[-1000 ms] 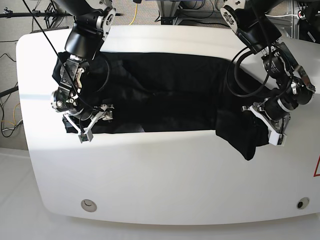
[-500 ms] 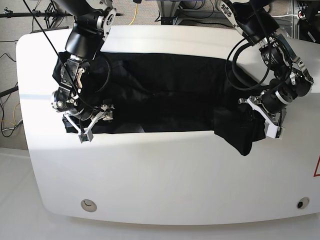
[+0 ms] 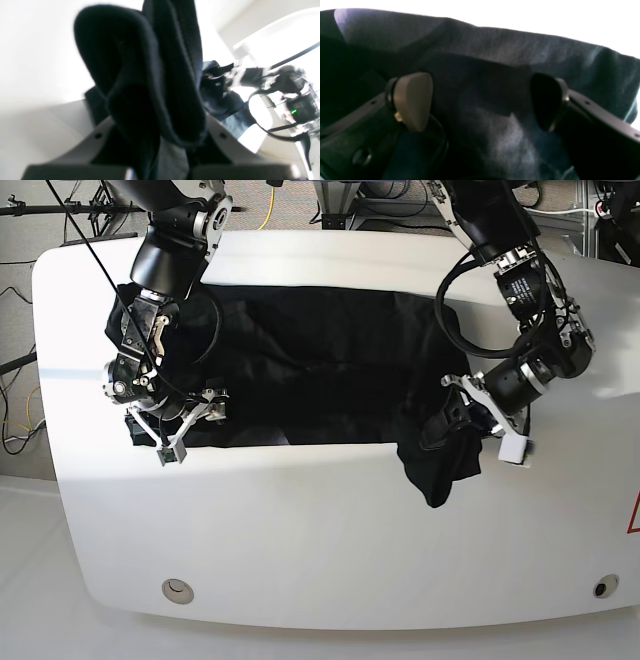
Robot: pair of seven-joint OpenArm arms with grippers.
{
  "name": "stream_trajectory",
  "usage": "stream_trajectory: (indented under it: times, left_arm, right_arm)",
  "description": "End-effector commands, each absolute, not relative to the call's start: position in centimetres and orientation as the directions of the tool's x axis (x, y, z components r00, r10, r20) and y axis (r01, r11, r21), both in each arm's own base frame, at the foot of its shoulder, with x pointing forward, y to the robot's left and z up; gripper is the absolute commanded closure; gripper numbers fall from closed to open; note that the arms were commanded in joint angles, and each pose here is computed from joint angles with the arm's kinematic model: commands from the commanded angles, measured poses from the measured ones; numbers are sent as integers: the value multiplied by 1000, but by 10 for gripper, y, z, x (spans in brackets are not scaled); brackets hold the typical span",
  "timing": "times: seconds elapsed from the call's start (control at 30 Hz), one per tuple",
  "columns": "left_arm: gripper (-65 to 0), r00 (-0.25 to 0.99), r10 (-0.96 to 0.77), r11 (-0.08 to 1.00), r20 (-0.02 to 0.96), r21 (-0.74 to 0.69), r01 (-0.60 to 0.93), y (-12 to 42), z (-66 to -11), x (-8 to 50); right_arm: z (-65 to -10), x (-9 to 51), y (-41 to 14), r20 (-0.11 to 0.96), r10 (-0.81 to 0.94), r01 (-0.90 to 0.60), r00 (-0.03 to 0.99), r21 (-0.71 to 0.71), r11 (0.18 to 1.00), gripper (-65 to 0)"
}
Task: Fold the T-shirt properly
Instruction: 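Lift the strip end with the left gripper and carry it toward the right gripper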
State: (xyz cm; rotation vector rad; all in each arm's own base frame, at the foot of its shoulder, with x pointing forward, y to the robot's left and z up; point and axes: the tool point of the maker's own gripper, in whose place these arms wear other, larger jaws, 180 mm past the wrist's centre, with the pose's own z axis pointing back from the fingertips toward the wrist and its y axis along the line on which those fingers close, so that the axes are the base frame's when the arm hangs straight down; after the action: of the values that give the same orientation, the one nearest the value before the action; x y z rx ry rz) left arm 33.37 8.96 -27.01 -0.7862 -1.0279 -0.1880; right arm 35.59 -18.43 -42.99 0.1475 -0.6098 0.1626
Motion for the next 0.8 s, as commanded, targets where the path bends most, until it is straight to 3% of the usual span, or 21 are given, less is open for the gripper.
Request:
stream_trajectory:
  times: [0.0,0.47,0.77]
  left_arm:
    - [0,469,221,698,855,-475,536,77,-248,344]
    - [0,489,157,658,858,-460,596,32,-253,343]
    - [0,585,183,612,790,-557,561,14,-289,338]
  right_arm:
    - [-445,337,-183,500,126,-199,857,96,975,-591]
    - [-449,332,-183,491,127,-199,862,96,975,-591]
    - [-448,333,-183,495,125,-198,860,100,975,-591]
